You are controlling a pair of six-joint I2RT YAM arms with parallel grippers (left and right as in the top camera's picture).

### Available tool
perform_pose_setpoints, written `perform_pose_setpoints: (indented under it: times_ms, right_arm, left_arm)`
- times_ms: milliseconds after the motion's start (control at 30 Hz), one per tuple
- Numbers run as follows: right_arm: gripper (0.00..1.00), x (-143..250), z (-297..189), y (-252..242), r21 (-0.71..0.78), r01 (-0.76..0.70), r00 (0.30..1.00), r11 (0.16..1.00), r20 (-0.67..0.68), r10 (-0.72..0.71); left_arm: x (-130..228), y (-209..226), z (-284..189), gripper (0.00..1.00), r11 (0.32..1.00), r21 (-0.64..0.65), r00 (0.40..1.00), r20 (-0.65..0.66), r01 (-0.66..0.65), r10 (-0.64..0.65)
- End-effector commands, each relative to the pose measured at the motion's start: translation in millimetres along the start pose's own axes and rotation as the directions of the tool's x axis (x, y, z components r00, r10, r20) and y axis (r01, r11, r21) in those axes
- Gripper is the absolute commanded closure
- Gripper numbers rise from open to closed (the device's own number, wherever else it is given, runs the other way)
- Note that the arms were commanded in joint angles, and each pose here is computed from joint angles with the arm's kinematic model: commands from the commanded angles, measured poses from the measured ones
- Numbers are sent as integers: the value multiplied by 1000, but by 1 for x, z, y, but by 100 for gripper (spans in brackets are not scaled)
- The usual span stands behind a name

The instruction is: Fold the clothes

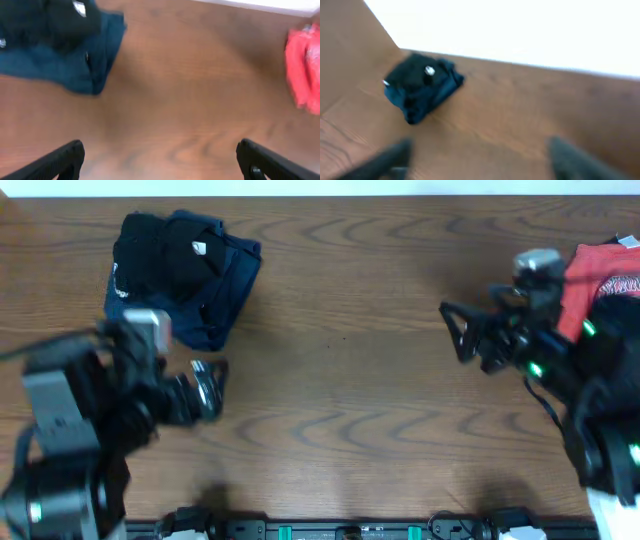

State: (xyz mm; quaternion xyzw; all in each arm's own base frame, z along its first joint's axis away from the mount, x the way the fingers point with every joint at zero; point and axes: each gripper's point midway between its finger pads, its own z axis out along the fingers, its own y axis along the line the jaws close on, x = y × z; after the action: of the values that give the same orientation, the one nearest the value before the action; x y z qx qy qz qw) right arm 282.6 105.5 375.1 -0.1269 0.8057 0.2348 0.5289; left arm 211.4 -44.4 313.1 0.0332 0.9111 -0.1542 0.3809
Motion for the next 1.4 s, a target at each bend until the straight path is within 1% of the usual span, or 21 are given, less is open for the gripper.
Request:
perform_pose_setpoints:
  times_ms: [0, 100, 233, 500, 800, 900, 967, 1033, 1133, 1167, 1233, 1367]
  right_arm:
    - [1, -7, -22, 16, -27, 82, 995, 996, 50, -81]
    - [1, -8, -36, 23, -28, 93, 993, 995, 74, -91]
    - [1, 2, -45, 26, -28, 83, 995, 996, 52, -81]
    - [1, 35, -45, 22, -20, 20, 996, 1000, -81, -22]
    - [1, 75, -51, 21, -2, -53, 970, 999, -239, 52]
    - [1, 81, -54, 10, 69, -38, 965, 997, -256, 54]
    - [1, 76, -56, -4, 146, -3, 978, 989, -207, 33]
    - [1, 66, -55, -14, 194, 37, 992, 980, -123, -13]
    - [1, 62, -47, -20, 203, 124, 992, 971, -10, -124]
    - [1, 66, -42, -23, 204, 147, 987, 968, 30, -156]
    - [1, 77, -36, -27, 206, 158, 981, 966, 79, -177]
    - [1, 113, -25, -36, 210, 169, 972, 963, 129, -199]
  left_arm:
    - [15, 14, -14, 2, 985, -145, 996, -28, -93, 90]
    - [27, 9, -19, 2, 986, -131, 994, -51, -106, 100]
    - [28, 10, -18, 2, 986, -130, 994, -58, -104, 98]
    - [28, 10, -18, 2, 986, -130, 994, -59, -104, 97]
    - [28, 10, -18, 2, 986, -131, 994, -58, -104, 98]
    - [28, 10, -18, 2, 986, -131, 994, -59, -104, 97]
    - [28, 10, -18, 2, 986, -130, 994, -59, -104, 97]
    - [28, 10, -18, 2, 986, -130, 994, -59, -104, 97]
    - [28, 10, -18, 2, 986, -130, 994, -59, -104, 97]
    - [28, 10, -18, 2, 986, -130, 994, -59, -104, 97]
    - [28, 10, -18, 2, 986, -130, 994, -59, -104, 97]
    - [28, 10, -18, 2, 986, -130, 994, -59, -104, 97]
